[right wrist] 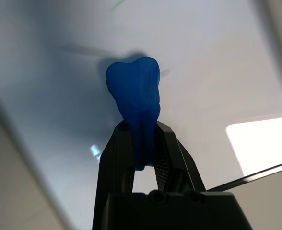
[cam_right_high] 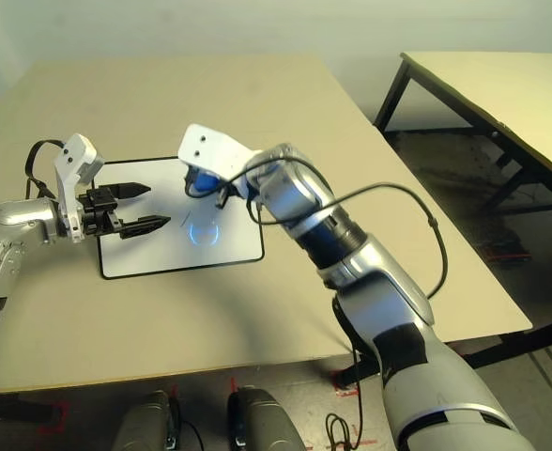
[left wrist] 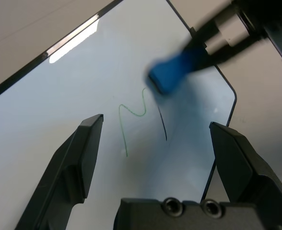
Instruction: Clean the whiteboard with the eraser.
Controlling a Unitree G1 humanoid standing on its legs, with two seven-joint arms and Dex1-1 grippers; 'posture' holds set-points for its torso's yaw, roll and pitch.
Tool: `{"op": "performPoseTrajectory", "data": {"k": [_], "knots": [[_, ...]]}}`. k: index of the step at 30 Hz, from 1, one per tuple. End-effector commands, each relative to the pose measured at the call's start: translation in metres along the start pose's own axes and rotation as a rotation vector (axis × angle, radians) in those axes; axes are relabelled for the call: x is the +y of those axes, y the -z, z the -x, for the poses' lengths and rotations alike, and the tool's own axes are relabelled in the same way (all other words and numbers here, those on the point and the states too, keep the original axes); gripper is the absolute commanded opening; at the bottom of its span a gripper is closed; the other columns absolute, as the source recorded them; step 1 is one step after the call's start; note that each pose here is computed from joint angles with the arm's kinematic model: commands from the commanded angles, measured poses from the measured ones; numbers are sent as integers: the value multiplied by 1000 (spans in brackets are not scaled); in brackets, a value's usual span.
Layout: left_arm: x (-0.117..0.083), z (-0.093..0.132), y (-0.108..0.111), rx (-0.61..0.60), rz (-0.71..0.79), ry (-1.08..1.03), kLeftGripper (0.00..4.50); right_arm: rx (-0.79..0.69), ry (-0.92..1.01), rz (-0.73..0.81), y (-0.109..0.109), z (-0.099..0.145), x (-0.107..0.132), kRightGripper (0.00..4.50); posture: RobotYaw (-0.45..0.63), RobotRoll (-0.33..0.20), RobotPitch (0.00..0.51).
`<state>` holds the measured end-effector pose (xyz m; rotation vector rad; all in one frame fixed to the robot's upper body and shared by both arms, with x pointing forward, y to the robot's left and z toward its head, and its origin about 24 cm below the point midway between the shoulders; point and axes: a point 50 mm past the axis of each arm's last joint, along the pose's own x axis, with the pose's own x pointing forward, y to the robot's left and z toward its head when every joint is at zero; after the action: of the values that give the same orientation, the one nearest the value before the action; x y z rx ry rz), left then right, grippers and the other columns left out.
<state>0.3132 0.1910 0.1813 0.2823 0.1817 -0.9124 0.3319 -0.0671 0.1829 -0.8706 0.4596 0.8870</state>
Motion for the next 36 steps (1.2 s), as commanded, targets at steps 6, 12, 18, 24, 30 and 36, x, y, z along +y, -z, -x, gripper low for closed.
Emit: {"op": "performPoseTrajectory", "data": {"k": [6,12,18,24,30,36], "knots": [[1,-3,0,-2,6,2,4500,23,76,-15,-5,2,-21,566,-39,0,60],[2,-4,-1,-11,6,-3,4500,12,101,-3,-9,1,-29,566,-34,0,57],[2,-3,-1,-12,8,-8,4500,46,-35,45,4,-1,11,566,-30,0,58],[1,-2,0,-12,9,-9,4500,69,-28,42,11,-2,9,566,-28,0,60],[2,-1,0,-8,9,-13,4500,19,108,6,-9,-4,-31,566,-28,0,60],[3,1,0,-5,8,-20,4500,14,101,15,-11,-9,-29,566,-14,0,57]]}}
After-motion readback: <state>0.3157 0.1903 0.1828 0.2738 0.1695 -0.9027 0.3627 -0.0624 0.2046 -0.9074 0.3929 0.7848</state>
